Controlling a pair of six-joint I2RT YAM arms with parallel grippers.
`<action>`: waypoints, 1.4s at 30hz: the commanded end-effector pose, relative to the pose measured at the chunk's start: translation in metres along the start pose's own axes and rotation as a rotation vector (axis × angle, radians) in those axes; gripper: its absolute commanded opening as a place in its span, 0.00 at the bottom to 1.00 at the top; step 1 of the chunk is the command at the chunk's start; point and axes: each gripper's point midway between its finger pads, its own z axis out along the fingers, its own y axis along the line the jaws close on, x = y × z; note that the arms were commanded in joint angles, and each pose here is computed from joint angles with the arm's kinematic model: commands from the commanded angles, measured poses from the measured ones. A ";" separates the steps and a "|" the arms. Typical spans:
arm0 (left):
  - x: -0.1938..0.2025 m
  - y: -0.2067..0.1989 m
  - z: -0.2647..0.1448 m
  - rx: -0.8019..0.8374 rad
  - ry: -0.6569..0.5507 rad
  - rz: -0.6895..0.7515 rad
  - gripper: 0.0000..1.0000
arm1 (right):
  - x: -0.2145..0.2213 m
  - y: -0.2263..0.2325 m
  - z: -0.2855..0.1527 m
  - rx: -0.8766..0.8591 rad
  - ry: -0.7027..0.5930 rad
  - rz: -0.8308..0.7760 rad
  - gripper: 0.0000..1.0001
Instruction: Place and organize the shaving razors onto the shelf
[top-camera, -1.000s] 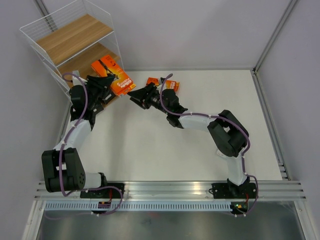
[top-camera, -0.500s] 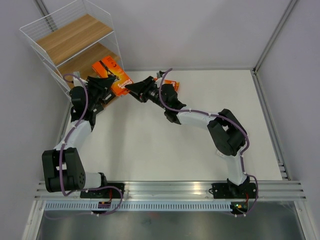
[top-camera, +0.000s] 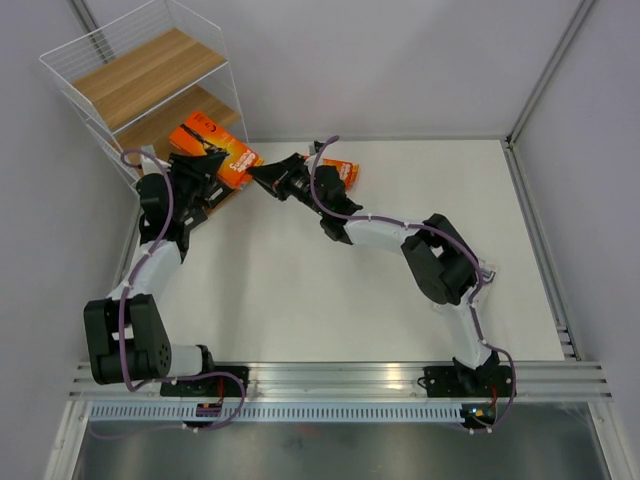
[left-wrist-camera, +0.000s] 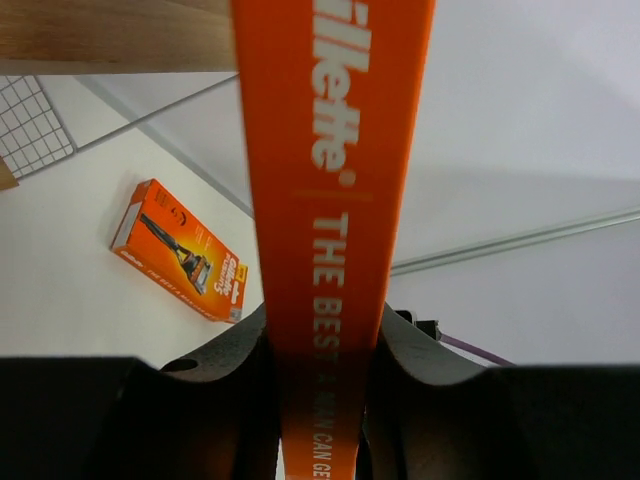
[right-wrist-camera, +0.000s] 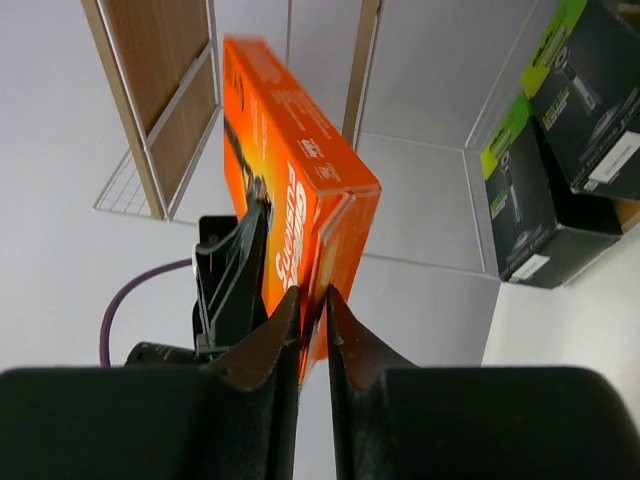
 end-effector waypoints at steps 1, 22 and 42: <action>-0.003 -0.022 0.011 0.047 0.021 0.018 0.38 | -0.007 0.019 0.016 -0.056 -0.039 -0.008 0.12; -0.035 0.025 0.020 -0.245 -0.114 0.072 0.81 | -0.032 0.013 0.050 -0.046 -0.188 -0.006 0.01; -0.048 0.026 0.042 -0.247 -0.131 0.087 0.45 | -0.029 0.024 0.057 -0.089 -0.224 0.085 0.01</action>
